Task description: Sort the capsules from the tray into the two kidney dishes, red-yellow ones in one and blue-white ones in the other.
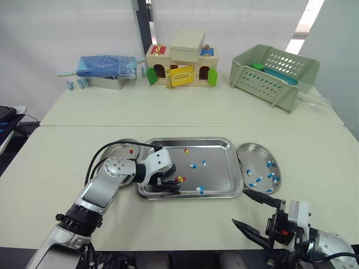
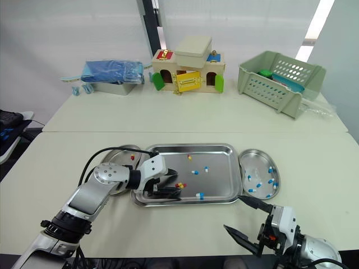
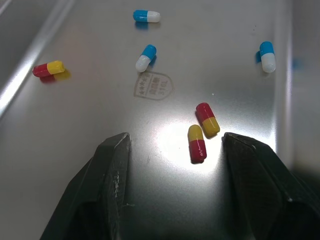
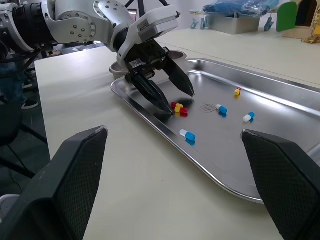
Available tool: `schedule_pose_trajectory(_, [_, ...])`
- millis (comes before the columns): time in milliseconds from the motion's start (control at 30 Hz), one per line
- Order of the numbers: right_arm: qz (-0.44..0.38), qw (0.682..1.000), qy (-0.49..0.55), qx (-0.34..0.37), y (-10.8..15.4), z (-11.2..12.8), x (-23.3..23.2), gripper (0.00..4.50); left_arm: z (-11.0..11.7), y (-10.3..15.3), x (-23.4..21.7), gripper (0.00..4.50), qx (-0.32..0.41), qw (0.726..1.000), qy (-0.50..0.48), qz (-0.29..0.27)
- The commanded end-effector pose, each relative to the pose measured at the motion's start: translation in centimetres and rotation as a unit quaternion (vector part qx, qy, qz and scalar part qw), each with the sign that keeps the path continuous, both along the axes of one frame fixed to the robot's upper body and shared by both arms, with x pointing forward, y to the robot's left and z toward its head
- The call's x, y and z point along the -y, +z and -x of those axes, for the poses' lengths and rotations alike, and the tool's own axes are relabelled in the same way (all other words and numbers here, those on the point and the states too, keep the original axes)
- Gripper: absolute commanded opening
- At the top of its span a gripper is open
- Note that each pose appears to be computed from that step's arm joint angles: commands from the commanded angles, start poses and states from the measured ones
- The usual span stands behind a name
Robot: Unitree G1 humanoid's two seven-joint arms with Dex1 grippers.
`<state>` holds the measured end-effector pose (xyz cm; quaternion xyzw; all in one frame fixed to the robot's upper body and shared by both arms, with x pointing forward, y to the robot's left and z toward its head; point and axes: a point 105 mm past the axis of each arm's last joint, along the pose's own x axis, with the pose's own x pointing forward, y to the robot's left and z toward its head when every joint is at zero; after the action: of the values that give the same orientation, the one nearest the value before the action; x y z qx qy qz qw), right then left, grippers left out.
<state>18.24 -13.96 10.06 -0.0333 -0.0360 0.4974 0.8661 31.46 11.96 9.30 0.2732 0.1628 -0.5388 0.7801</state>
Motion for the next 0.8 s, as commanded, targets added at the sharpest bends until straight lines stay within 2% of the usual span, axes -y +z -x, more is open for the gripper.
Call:
schedule_pose_trajectory(33, [-0.004,1.000,0.010,0.022,1.15,0.25,-0.49,4.50,-0.18,0.22,0.33,3.06,0.007,1.000,-0.005,-0.006])
schedule_pose_trajectory(133, [-0.005,1.000,0.011,0.023,1.33,0.14,-0.62,4.50,-0.19,0.21,0.32,3.06,0.006,1.000,-0.006,-0.008])
schedule_pose_trajectory(333, [-0.006,1.000,0.010,0.025,1.56,-0.02,-0.79,4.50,-0.14,0.16,0.26,1.35,0.005,1.000,-0.009,-0.012])
schedule_pose_trajectory(800, [-0.007,1.000,0.005,0.021,0.99,0.08,-0.49,4.50,0.10,-0.04,0.13,1.35,0.001,1.000,-0.020,-0.022])
